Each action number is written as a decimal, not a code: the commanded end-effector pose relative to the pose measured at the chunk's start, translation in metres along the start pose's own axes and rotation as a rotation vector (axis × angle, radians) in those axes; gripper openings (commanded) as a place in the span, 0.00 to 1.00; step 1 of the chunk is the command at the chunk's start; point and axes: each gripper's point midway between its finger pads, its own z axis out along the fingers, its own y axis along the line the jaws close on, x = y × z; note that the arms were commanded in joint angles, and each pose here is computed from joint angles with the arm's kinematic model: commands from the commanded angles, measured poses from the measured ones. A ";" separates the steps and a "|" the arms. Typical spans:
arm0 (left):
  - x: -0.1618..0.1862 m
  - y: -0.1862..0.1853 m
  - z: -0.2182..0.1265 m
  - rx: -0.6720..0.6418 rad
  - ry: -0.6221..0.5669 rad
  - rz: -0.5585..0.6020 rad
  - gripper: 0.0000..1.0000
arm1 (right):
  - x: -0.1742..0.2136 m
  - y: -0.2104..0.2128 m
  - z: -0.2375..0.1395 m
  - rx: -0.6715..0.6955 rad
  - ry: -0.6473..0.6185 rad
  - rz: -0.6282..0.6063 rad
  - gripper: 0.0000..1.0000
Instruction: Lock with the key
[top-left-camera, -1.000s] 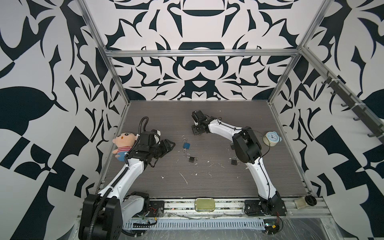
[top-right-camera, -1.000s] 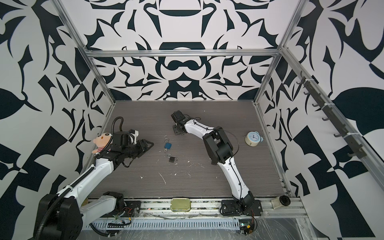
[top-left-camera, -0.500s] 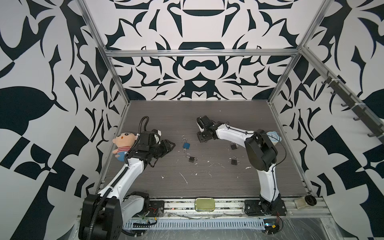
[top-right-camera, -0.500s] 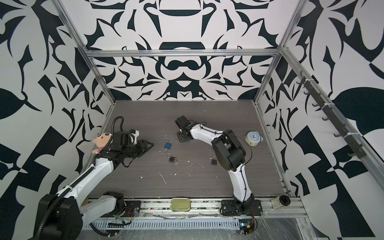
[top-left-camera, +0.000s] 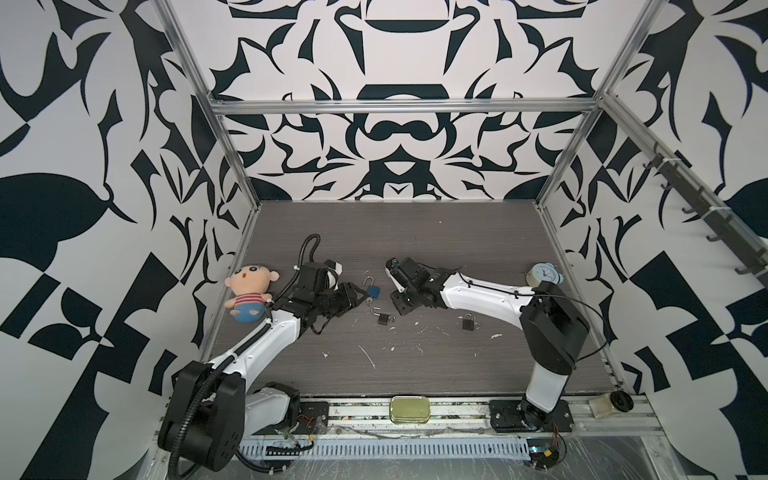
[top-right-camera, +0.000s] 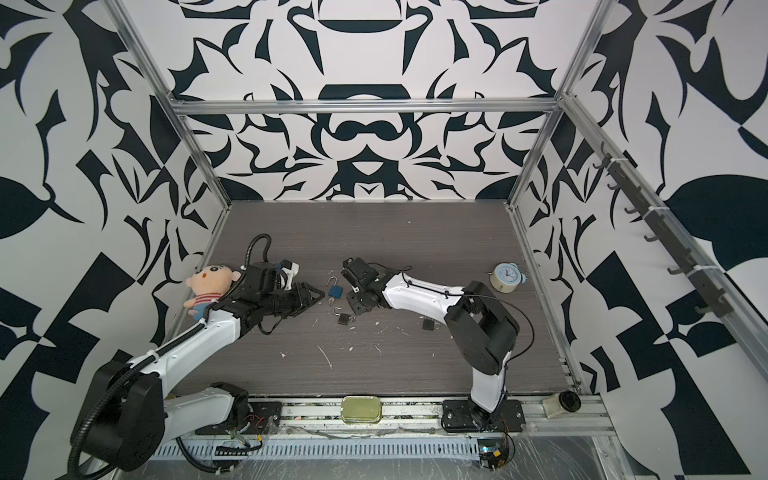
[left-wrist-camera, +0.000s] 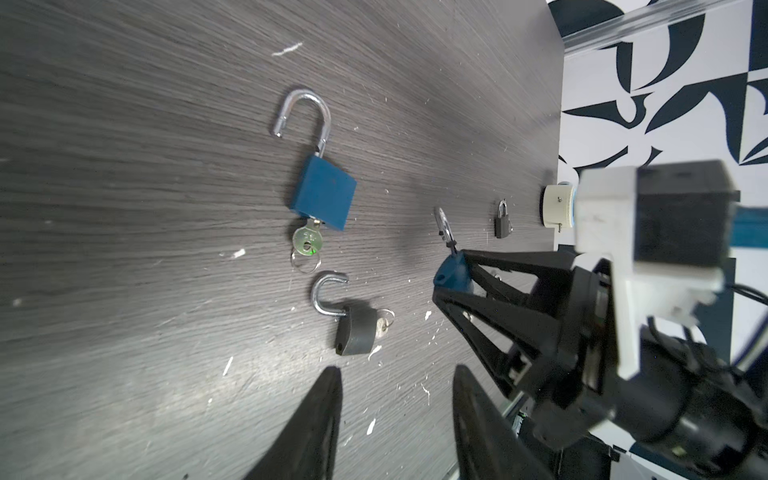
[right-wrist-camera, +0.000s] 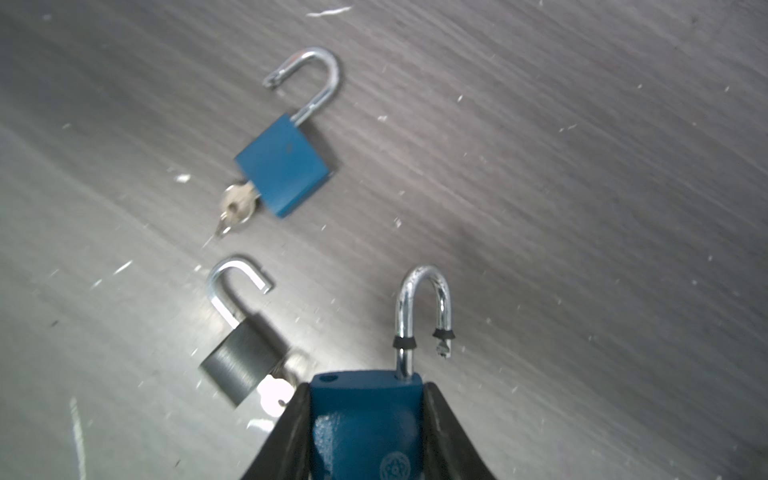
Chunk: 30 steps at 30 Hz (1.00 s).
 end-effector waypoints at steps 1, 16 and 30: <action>0.001 -0.011 0.008 0.055 0.015 0.008 0.46 | -0.015 0.010 -0.034 -0.043 -0.096 0.017 0.00; 0.020 -0.053 0.048 0.120 0.113 0.084 0.44 | 0.001 0.031 -0.069 -0.121 -0.143 -0.016 0.00; 0.015 -0.072 0.060 0.175 0.130 0.081 0.43 | 0.004 0.037 -0.070 -0.130 -0.146 -0.031 0.00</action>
